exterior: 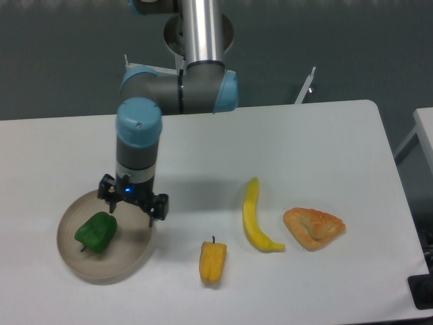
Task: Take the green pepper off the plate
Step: 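Lower the open gripper over the green pepper on the plate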
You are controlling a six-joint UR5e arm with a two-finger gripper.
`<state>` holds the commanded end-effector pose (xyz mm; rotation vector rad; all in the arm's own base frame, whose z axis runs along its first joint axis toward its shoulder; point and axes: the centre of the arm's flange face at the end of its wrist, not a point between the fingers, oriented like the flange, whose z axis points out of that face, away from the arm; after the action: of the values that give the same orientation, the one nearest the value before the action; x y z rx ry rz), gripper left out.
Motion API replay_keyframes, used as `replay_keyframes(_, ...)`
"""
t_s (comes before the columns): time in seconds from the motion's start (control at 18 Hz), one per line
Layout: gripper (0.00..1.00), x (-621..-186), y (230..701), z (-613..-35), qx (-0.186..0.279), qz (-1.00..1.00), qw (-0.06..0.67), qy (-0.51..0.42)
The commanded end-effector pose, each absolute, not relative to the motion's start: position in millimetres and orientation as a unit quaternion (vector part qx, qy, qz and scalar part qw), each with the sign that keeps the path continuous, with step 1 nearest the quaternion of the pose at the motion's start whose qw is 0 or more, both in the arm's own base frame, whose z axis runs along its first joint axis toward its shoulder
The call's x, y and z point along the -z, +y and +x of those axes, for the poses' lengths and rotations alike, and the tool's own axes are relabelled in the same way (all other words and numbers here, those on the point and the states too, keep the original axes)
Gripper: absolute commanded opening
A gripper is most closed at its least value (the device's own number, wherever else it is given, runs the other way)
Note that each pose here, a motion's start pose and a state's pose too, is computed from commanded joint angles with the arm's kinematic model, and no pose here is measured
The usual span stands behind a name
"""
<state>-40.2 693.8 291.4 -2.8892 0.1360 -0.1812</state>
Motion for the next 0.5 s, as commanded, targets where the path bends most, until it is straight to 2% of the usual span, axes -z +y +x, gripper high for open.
replay_keyframes(0.5, 1.00, -270.8, 699.1, -18.2, 0.061, -0.988, 0.124, 0.066)
